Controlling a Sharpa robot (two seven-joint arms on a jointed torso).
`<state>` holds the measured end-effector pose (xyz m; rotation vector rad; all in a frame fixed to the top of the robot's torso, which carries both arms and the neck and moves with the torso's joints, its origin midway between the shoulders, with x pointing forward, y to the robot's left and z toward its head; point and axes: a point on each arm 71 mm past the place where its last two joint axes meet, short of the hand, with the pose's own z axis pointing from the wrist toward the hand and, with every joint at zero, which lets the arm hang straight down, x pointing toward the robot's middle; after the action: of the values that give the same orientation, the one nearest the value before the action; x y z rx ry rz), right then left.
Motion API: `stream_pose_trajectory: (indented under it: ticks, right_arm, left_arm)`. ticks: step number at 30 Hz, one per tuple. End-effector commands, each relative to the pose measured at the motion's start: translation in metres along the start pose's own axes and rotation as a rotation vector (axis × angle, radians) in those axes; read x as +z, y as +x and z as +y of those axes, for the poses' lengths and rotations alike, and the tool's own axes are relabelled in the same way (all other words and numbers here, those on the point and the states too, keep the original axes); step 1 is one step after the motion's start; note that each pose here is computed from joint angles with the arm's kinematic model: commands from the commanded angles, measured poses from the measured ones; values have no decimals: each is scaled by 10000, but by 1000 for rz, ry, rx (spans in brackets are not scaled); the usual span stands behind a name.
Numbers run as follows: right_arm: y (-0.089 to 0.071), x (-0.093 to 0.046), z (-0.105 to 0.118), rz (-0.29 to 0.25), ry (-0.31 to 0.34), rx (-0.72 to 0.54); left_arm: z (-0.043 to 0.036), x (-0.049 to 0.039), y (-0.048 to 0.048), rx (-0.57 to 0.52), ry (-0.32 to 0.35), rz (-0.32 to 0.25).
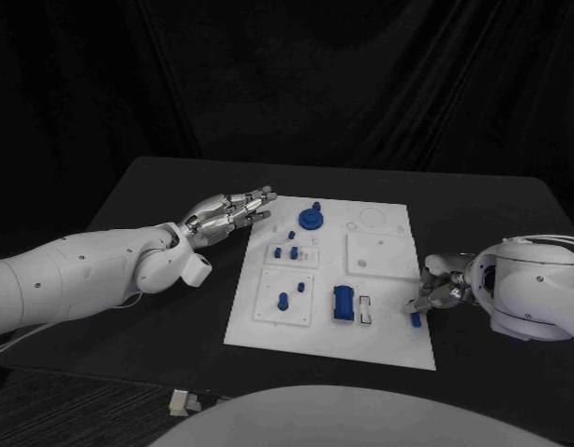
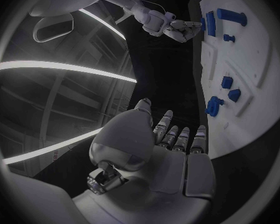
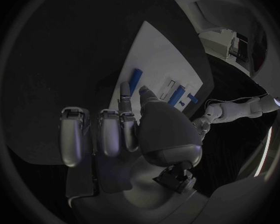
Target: Assemble the parts on the task board
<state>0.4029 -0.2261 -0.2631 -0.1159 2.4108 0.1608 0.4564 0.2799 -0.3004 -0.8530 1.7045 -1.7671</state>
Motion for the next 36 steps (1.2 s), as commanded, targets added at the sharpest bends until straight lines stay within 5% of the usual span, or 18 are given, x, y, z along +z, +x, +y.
stream_pose_trajectory:
  ticks: [1, 12, 32, 36]
  right_arm:
    - [49, 17, -10, 16, 20, -13]
    - [167, 75, 34, 31, 12, -4]
    - [169, -6, 187, -73, -63, 95]
    - [188, -35, 192, -55, -79, 180]
  left_arm:
    - [-16, 11, 18, -12, 28, 5]
    - [-17, 4, 14, -11, 27, 4]
    - [-15, 9, 19, -13, 26, 6]
    - [-13, 11, 18, -13, 25, 7]
